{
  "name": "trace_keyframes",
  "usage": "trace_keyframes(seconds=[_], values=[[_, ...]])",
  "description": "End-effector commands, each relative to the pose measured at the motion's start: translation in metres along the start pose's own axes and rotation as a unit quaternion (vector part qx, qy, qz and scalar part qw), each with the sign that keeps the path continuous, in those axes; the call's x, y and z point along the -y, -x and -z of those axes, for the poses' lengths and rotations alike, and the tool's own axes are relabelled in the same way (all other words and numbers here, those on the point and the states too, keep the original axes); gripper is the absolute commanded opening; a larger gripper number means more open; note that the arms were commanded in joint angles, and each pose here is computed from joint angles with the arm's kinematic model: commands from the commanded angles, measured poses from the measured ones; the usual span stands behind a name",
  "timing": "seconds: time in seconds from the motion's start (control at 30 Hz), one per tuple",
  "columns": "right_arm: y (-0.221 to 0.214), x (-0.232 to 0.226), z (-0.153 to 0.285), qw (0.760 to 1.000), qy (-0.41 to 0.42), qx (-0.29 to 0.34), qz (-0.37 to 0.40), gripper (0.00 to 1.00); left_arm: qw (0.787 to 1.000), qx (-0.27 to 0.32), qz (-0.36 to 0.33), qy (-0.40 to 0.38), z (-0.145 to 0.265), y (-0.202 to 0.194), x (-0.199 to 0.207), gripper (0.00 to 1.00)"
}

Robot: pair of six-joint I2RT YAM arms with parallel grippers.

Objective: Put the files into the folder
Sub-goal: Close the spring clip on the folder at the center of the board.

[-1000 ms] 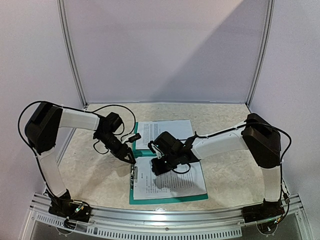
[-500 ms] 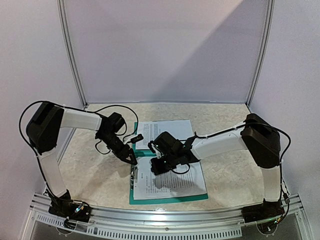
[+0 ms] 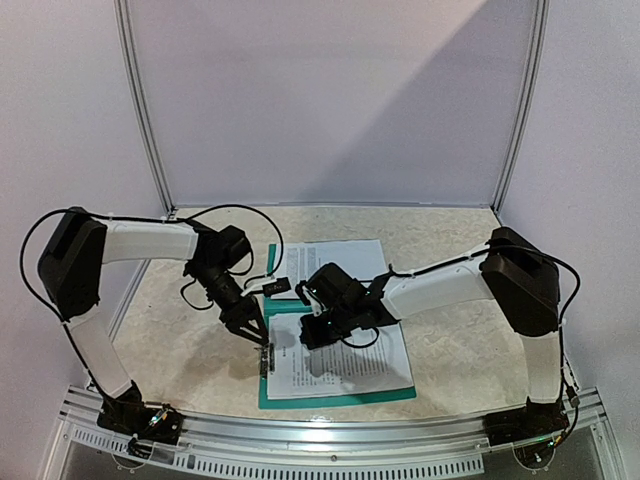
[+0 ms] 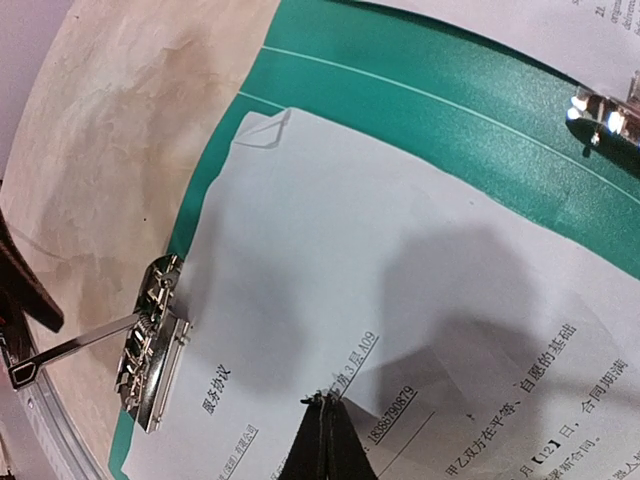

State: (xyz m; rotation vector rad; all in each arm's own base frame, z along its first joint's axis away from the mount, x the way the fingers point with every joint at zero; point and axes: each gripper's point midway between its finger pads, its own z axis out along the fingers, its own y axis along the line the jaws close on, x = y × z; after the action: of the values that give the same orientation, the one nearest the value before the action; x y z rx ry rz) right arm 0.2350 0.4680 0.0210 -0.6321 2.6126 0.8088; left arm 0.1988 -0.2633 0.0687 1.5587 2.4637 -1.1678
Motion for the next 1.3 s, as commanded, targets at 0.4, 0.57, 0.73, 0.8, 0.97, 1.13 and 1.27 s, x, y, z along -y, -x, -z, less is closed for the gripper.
trace_keyframes(seconds=[0.4,0.57,0.73,0.8,0.97,1.13,1.27], values=[[0.024,-0.037,0.003,0.997,0.073,0.009,0.035,0.0,0.996,0.047,-0.024,0.067,0.062,0.019,0.0,0.53],[0.042,-0.065,0.018,0.991,0.115,0.016,0.06,0.02,0.984,0.085,0.066,0.145,0.08,0.015,-0.057,0.48],[0.048,-0.074,0.034,0.989,0.117,0.022,0.086,0.06,0.972,0.088,0.132,0.17,0.066,0.006,-0.087,0.44],[0.047,-0.081,0.043,0.985,0.109,0.04,0.126,0.13,0.966,0.091,0.158,0.184,0.063,0.005,-0.1,0.43],[0.037,-0.113,0.063,0.926,0.08,0.121,0.347,0.29,0.954,0.096,0.206,0.195,0.048,0.004,-0.12,0.43],[0.023,-0.13,0.056,0.865,0.064,0.117,0.485,0.35,0.952,0.102,0.236,0.166,0.022,0.004,-0.122,0.42],[0.002,-0.13,0.035,0.831,0.05,0.079,0.548,0.36,0.943,0.119,0.266,0.158,0.011,0.003,-0.125,0.42]])
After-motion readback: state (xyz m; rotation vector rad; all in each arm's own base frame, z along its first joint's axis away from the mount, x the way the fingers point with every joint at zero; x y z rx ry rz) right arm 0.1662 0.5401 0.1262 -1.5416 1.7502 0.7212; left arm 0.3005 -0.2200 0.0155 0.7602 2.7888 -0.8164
